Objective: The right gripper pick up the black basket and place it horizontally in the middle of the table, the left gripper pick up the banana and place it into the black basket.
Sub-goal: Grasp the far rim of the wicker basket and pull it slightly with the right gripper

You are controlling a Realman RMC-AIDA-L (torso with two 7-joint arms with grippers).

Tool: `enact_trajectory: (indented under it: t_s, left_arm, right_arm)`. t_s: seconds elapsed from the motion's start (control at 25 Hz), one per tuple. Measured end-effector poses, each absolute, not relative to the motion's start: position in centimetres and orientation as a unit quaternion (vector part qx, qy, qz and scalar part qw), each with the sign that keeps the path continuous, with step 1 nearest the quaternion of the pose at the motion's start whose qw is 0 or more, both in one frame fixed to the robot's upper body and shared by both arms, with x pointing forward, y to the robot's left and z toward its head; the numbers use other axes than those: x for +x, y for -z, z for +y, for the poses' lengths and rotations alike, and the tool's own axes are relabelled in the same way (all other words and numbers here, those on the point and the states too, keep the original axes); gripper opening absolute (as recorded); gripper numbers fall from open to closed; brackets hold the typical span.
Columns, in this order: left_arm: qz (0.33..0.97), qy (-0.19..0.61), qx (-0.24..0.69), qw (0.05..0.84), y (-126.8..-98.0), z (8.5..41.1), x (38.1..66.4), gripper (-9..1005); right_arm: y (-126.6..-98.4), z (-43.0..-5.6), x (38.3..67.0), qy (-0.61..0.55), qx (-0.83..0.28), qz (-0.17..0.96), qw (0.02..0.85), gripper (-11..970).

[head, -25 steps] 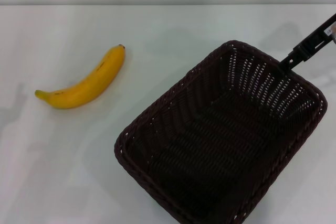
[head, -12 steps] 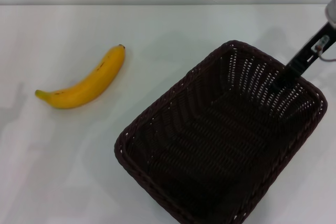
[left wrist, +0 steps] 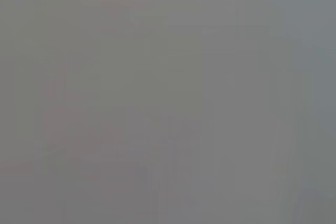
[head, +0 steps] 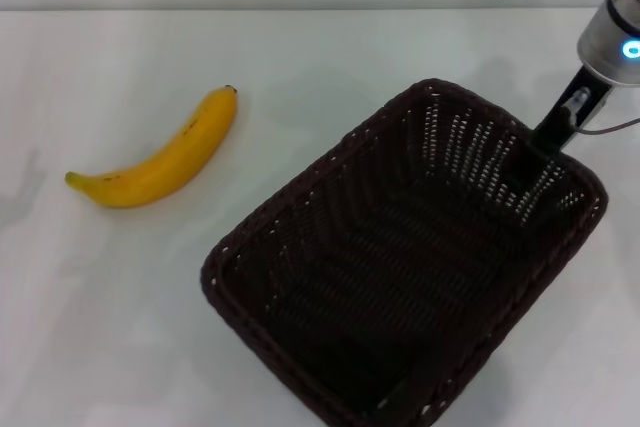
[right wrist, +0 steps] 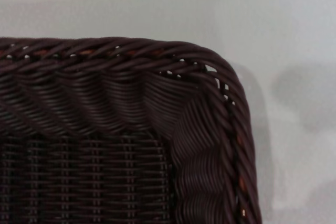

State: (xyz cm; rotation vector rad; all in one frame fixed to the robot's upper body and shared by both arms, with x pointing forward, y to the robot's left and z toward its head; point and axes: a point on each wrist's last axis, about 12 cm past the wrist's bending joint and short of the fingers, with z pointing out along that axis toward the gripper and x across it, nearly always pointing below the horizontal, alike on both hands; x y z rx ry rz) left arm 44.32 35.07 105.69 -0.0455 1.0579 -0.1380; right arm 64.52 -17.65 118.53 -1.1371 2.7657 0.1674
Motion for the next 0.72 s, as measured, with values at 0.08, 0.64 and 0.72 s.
enact_trajectory:
  t_s: [0.08, 0.64, 0.72]
  left_arm:
    - [0.502, 0.062, -0.02, 0.862, -105.8, 35.2, 44.3, 870]
    - [0.51, 0.048, -0.019, 0.858, -106.0, 35.9, 45.2, 867]
    - [0.51, 0.047, -0.018, 0.859, -106.1, 35.9, 45.2, 866]
  right_arm:
    - [-118.6, -17.5, 64.5, -0.062, -0.37, 0.924, 0.073, 718]
    - [-121.5, -17.6, 64.2, -0.094, -0.355, 0.926, 0.09, 567]
    - [-121.5, -17.5, 64.2, -0.093, -0.357, 0.926, 0.085, 507]
